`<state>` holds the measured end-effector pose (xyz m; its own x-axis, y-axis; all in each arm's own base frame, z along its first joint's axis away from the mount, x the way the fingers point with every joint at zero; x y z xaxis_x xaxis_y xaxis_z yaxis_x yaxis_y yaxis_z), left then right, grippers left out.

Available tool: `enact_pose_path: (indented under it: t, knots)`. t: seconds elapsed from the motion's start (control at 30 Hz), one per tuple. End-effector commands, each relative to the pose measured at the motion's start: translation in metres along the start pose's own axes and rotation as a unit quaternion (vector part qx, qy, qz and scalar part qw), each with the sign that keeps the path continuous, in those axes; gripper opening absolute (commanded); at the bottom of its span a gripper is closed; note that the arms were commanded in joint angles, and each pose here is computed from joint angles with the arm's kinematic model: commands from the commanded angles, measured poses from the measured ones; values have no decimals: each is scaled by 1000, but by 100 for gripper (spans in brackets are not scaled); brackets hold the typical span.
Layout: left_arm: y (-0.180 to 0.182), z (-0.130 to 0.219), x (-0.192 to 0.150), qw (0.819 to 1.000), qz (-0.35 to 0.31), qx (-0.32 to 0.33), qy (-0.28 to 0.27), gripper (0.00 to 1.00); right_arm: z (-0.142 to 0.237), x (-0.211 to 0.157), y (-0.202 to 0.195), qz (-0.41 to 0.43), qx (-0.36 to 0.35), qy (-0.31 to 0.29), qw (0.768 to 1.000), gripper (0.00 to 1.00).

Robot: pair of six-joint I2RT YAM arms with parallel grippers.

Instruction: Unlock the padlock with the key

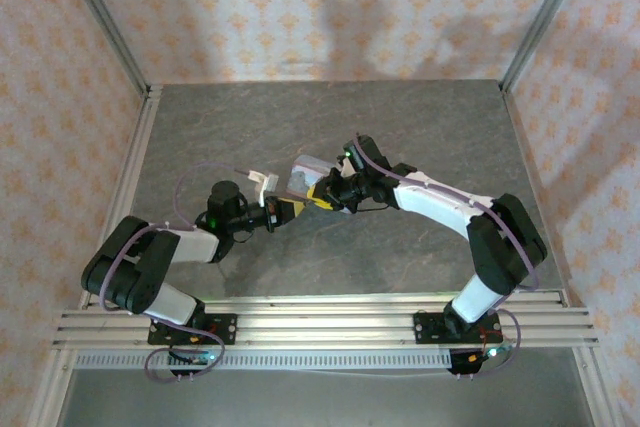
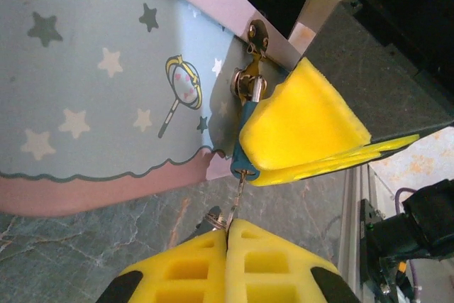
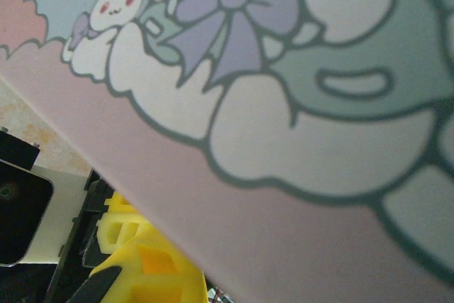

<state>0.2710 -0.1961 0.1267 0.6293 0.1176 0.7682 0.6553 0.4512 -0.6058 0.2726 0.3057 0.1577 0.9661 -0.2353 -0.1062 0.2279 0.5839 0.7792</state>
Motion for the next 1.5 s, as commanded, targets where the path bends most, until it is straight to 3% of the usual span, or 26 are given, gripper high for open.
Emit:
enact_pose_path:
  t: [0.0, 0.4, 0.97, 1.17, 1.47]
  knots:
    - [-12, -3, 18, 999, -25, -12, -40, 0, 9, -8, 24, 25, 50, 8, 998, 0]
    - [-14, -18, 13, 999, -20, -11, -27, 0, 9, -10, 25, 20, 61, 11, 998, 0]
    - [-13, -1, 7, 999, -39, 6, 24, 0, 15, -10, 9, 51, -4, 1, 999, 0]
    - [-3, 12, -7, 995, -46, 59, 63, 0, 13, -1, -21, 91, -79, -34, 992, 0]
    - [-9, 30, 3, 990, -62, 111, 64, 0, -11, 19, -82, 162, -198, -98, 962, 0]
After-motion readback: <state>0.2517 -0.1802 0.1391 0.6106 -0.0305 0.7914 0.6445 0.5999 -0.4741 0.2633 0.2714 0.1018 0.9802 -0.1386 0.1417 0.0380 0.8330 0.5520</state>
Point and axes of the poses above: each hand's point on the last joint's axis, 136 mm out from that joint toward the fingers, its own z axis back along the fingers, its own y axis along the line the jaws close on, x = y × z, the point moved 3 cm from there along z, back along the fingers, and after that the axes turned 4 degrees about -z, right-handed, at the moved point
